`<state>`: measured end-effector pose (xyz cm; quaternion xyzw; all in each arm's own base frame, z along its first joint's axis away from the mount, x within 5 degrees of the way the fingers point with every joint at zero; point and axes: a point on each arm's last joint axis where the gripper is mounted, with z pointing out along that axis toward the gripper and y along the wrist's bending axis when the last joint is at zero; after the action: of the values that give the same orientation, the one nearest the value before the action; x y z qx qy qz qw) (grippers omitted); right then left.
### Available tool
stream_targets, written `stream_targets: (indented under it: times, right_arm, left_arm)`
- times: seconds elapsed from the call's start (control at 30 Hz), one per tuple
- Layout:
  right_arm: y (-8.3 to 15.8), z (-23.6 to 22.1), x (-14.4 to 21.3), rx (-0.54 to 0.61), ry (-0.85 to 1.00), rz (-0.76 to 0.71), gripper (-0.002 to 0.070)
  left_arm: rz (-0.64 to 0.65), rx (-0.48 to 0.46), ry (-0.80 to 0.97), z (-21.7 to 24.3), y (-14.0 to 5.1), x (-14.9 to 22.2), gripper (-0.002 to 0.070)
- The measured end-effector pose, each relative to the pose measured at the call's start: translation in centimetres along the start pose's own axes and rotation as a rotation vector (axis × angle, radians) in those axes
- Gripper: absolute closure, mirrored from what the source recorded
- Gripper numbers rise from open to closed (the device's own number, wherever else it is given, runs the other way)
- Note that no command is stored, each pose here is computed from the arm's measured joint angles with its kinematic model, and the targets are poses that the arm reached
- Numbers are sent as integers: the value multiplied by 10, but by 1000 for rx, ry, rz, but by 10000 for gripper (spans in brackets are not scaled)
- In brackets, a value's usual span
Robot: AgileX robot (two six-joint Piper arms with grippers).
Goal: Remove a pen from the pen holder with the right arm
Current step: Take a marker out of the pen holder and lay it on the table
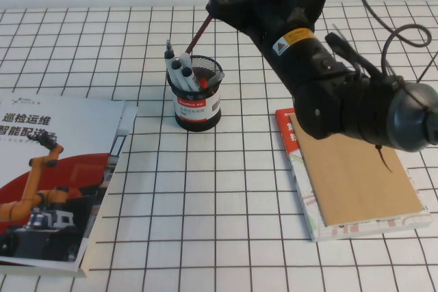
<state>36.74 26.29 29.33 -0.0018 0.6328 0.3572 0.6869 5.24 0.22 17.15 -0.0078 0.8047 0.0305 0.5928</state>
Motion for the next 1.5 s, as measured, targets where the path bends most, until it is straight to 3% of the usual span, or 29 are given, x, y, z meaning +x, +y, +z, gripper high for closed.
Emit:
stream_targets:
  times: [0.4, 0.53, 0.93, 1.23, 1.5]
  right_arm:
    - [50, -45, -94, -85, 170, -213, 649]
    - [55, -63, -107, -66, 305, -229, 649]
    - [28, -74, -28, 124, 925, -15, 649]
    - [-16, -55, 32, 271, 1184, 82, 649]
    - [-32, -26, 44, 285, 1276, 74, 649]
  left_arm:
    - [0, 0, 0, 0, 0, 0, 678]
    - [0, 0, 0, 0, 0, 0, 678]
    - [0, 0, 0, 0, 0, 0, 678]
    - [0, 0, 0, 0, 0, 0, 678]
    - [0, 0, 0, 0, 0, 0, 678]
